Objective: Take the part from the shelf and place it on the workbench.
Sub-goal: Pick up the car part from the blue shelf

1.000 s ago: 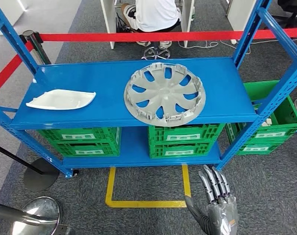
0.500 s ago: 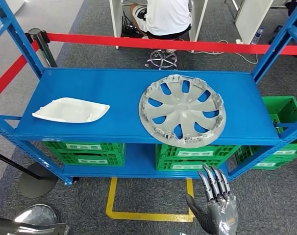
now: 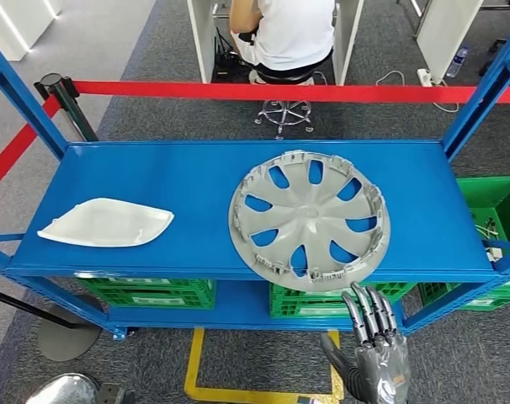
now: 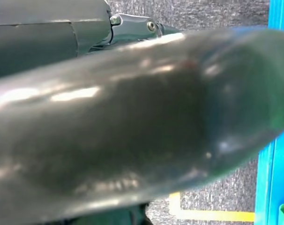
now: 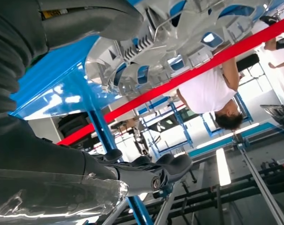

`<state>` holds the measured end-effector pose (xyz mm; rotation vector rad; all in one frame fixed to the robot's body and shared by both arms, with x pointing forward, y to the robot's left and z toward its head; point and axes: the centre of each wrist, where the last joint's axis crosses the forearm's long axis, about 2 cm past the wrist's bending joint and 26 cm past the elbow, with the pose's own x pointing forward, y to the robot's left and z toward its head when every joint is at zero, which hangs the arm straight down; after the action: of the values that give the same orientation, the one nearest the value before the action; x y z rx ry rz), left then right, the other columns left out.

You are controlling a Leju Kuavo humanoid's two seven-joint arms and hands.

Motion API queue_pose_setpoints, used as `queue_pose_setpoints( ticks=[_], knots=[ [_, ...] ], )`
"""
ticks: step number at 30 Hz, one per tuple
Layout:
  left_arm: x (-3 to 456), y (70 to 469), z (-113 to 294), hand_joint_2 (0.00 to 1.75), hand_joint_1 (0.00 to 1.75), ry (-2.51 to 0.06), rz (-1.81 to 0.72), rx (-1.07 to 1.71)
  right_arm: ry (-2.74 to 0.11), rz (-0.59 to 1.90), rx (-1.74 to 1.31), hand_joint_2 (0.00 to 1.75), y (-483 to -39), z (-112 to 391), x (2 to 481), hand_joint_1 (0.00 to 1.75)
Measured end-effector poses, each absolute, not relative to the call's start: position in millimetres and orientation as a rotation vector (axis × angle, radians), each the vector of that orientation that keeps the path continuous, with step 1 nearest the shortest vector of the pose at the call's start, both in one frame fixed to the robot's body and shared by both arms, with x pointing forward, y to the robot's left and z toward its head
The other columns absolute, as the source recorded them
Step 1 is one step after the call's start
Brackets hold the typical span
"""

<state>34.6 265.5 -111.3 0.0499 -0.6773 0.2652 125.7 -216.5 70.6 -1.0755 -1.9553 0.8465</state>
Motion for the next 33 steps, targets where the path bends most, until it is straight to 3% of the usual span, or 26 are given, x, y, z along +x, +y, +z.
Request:
queue_pose_setpoints(
  ticks=[6, 10, 13, 22, 33],
  knots=[
    [50.8, 257.2, -109.0, 0.00, 0.00, -0.679, 0.318, 0.044, -1.941, 0.870, -1.019, 1.75, -212.5, 67.3, 132.8, 0.00],
    [182.6, 205.3, -67.5, 0.00, 0.00, -0.638, 0.430, 0.086, -1.951, 0.816, -0.878, 1.75, -166.5, 62.2, 186.4, 0.00],
    [232.3, 174.4, -37.2, 0.00, 0.00, -0.664, 0.479, 0.028, -1.996, 0.884, -0.756, 1.75, -136.8, 58.9, 201.7, 0.00],
    [247.2, 158.7, -24.5, 0.00, 0.00, -0.705, 0.502, -0.051, -1.995, 1.195, -0.651, 1.75, -126.5, 40.0, 217.9, 0.00],
    [252.1, 158.0, -21.3, 0.00, 0.00, -0.725, 0.530, -0.059, -1.988, 1.285, -0.642, 1.75, -132.2, 35.1, 219.8, 0.00]
  ],
)
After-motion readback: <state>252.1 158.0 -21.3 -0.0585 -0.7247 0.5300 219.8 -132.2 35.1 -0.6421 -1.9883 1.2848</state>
